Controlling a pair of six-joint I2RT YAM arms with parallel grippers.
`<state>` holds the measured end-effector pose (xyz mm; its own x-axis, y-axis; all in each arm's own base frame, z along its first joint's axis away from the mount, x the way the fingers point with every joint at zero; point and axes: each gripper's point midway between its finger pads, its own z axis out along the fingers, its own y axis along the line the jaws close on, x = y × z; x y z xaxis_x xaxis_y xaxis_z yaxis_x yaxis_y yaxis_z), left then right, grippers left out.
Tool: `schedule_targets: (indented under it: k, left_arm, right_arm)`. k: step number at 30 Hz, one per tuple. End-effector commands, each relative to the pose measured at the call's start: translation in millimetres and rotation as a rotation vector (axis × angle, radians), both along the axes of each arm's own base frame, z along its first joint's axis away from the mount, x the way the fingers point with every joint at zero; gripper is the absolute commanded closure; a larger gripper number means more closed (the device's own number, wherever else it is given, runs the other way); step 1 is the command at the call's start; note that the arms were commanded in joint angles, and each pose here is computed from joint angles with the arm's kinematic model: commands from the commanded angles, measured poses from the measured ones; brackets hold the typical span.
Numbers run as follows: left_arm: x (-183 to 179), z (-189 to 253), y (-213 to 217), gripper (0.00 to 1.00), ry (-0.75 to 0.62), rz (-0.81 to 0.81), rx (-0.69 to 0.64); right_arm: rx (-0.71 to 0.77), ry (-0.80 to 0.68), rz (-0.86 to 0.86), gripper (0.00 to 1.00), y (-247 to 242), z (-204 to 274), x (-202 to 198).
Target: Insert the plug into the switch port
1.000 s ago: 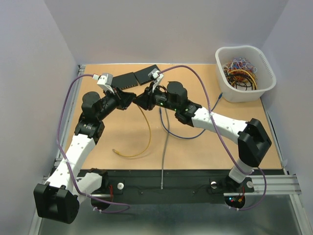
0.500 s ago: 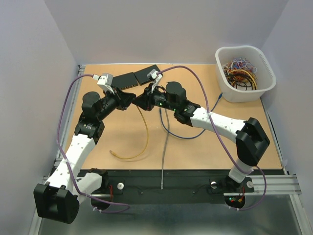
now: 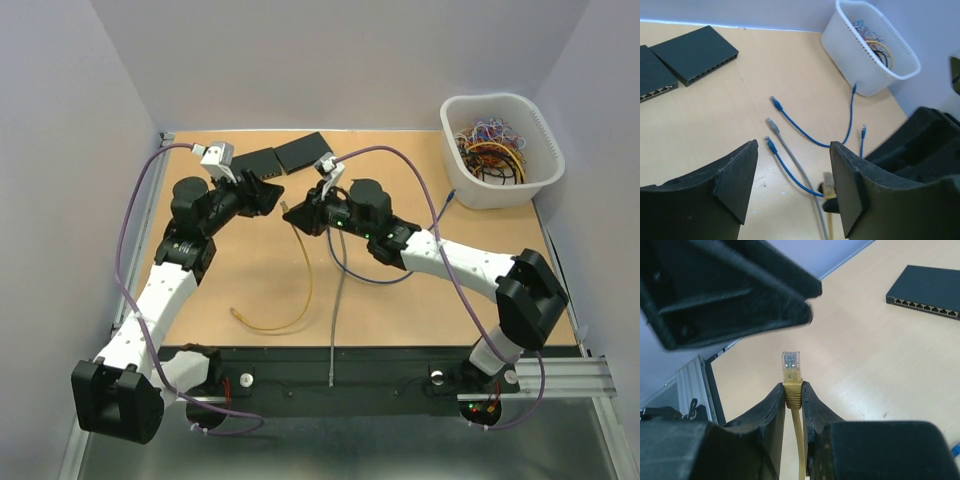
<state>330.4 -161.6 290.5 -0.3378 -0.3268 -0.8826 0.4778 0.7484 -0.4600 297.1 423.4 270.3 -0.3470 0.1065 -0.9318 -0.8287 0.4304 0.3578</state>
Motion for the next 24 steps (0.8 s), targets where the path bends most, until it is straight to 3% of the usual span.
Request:
schedule_targets:
  k: [1,10,17,22,23,24]
  left_arm:
    - [30,21,11,0.28,-0.035,0.088,0.034]
    - [107,0,40,0.27,0.118,0.277,0.102]
    - [209,-46,73,0.29,0.260,0.403,0.076]
    - [265,-70,74,0.30,0.280,0.416,0.101]
    - [279,-52,74,0.30,0.237,0.422,0.088]
    - [291,-78,77,0.30,0.279,0.429,0.099]
  right_arm:
    - [0.049,-0.031,-0.043,1.00,-17,22,-12]
    - [-0.025,0.010,-0.117,1.00,-57,-7,-28]
    - [-0.070,0.060,-0.149,1.00,-75,-27,-38]
    - [-0.089,0.083,-0.167,1.00,-92,-40,-50]
    - [-0.096,0.090,-0.170,1.00,-95,-43,-52]
    - [-0.093,0.086,-0.176,1.00,-98,-41,-54]
